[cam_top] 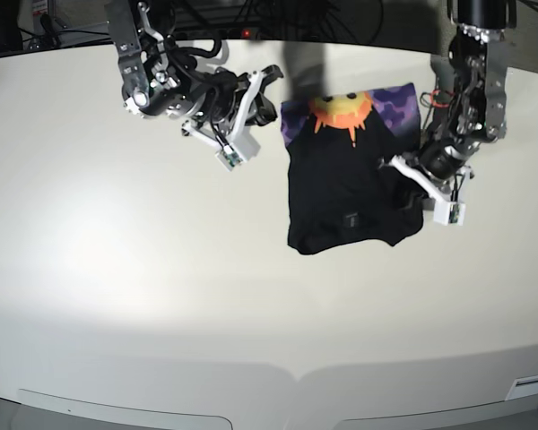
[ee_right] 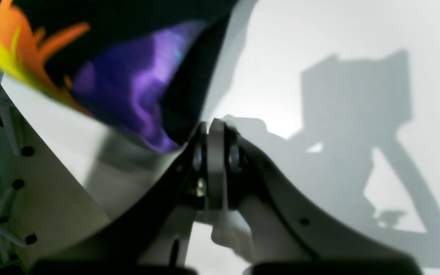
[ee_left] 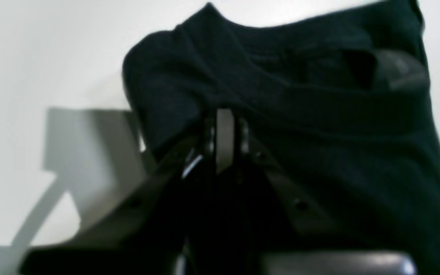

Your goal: Fold the T-shirt properly

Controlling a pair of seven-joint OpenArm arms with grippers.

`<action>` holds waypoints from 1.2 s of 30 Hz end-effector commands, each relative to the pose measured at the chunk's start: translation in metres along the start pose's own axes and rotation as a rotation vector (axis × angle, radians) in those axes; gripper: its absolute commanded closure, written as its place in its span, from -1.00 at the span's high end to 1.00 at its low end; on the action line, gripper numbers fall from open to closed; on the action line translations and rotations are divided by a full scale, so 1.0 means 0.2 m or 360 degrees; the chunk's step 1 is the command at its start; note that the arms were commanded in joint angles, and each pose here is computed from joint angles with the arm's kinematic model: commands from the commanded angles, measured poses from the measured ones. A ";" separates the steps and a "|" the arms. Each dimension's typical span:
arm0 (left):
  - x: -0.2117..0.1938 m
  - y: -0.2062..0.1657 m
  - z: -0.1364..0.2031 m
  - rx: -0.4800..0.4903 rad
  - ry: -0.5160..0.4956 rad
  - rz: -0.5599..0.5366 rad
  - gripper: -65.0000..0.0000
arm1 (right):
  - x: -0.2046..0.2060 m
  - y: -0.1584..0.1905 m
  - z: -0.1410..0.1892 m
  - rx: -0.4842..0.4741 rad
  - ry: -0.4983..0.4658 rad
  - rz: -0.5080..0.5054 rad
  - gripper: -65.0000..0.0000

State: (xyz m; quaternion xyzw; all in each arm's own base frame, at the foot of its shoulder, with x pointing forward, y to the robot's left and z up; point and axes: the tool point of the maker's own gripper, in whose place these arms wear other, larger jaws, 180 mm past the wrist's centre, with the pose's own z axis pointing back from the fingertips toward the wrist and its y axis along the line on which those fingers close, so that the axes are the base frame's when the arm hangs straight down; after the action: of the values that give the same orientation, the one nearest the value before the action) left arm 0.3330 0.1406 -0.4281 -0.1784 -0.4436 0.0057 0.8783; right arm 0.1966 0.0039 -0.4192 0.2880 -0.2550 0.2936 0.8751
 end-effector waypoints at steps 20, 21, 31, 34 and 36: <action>0.39 -0.08 0.46 -0.0117 -0.0226 -0.0184 -1.00 | 0.36 0.02 0.35 -0.0215 -0.0284 0.0285 -1.00; 0.38 -0.05 0.51 -0.0088 -0.0251 -0.0166 -1.00 | 0.36 -0.01 0.39 -0.0257 -0.0303 0.0271 -1.00; 0.05 0.18 0.98 0.0168 -0.0103 -0.0062 -1.00 | 0.09 -0.18 0.76 -0.0573 -0.0331 -0.0068 -1.00; -0.08 0.27 1.13 0.0274 0.0009 -0.0010 -1.00 | -0.08 -0.21 0.85 -0.0678 -0.0229 -0.0172 -1.00; -0.17 0.29 1.22 0.0314 0.0088 0.0006 -1.00 | -0.20 -0.21 0.91 -0.0731 -0.0150 -0.0247 -1.00</action>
State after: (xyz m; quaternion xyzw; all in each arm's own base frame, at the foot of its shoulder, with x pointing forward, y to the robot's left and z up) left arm 0.1252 0.2659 -0.3495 -0.0875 -0.3995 0.0522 0.9110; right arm 0.1413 -0.1596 -0.3402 0.1121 -0.3138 0.1396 0.9324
